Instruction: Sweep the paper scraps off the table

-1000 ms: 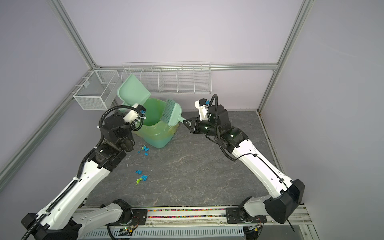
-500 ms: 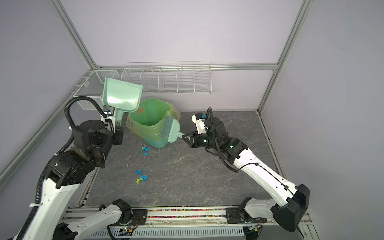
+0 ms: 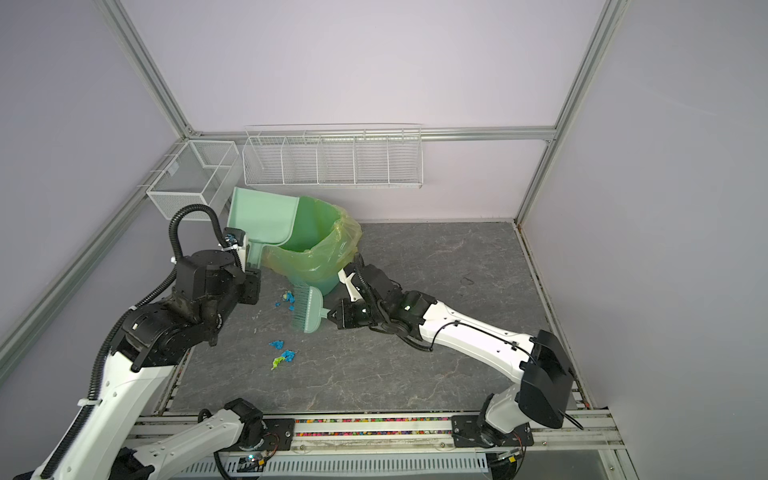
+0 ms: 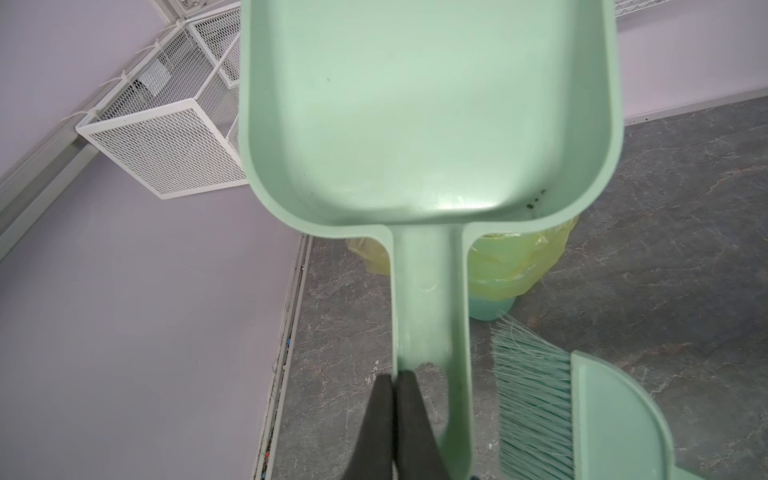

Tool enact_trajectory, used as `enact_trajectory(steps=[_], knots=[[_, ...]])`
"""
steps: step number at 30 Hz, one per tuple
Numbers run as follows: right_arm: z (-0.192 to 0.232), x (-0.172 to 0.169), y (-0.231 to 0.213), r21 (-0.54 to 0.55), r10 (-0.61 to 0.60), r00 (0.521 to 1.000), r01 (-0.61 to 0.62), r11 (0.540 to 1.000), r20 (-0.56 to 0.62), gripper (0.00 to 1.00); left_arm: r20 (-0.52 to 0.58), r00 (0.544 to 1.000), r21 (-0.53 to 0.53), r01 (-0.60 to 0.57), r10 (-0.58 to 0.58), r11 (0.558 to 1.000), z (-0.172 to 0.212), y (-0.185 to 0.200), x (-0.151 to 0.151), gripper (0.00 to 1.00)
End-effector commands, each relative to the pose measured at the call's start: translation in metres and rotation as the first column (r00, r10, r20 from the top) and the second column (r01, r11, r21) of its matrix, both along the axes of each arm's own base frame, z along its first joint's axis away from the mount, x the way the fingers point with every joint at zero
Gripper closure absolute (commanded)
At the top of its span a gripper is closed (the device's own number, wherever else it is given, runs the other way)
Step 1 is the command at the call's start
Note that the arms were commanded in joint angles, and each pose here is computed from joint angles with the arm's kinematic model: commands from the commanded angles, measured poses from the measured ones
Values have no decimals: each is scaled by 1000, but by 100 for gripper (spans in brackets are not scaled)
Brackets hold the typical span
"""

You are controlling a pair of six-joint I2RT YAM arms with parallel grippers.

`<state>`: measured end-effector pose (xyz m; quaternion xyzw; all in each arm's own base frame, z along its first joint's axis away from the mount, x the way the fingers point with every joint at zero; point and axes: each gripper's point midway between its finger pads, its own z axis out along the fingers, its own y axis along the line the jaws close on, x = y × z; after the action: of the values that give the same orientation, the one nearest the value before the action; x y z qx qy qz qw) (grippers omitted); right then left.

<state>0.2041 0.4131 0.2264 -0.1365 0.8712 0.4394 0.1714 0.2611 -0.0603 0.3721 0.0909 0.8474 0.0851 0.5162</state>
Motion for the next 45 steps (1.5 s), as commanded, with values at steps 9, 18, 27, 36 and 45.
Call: enact_trajectory(steps=[9, 18, 27, 36, 45], knots=[[0, 48, 82, 178, -129, 968, 169, 970, -214, 93, -17, 1000, 49, -24, 25, 999, -9, 5, 3, 100], [-54, 82, 131, 186, -231, 871, 337, 923, -434, 93, -35, 999, 81, -12, 15, 997, -12, 7, 0, 100], [-79, 111, 157, 186, -268, 851, 384, 905, -451, 93, -42, 999, 75, 5, -2, 997, -15, 4, -1, 100], [-117, 116, 151, 80, -348, 779, 450, 889, -521, 93, -64, 997, 51, 49, -46, 997, -22, -5, -1, 100], [-142, 102, 128, 1, -375, 753, 446, 895, -540, 93, -74, 996, 49, 53, -49, 997, -27, -4, -5, 100]])
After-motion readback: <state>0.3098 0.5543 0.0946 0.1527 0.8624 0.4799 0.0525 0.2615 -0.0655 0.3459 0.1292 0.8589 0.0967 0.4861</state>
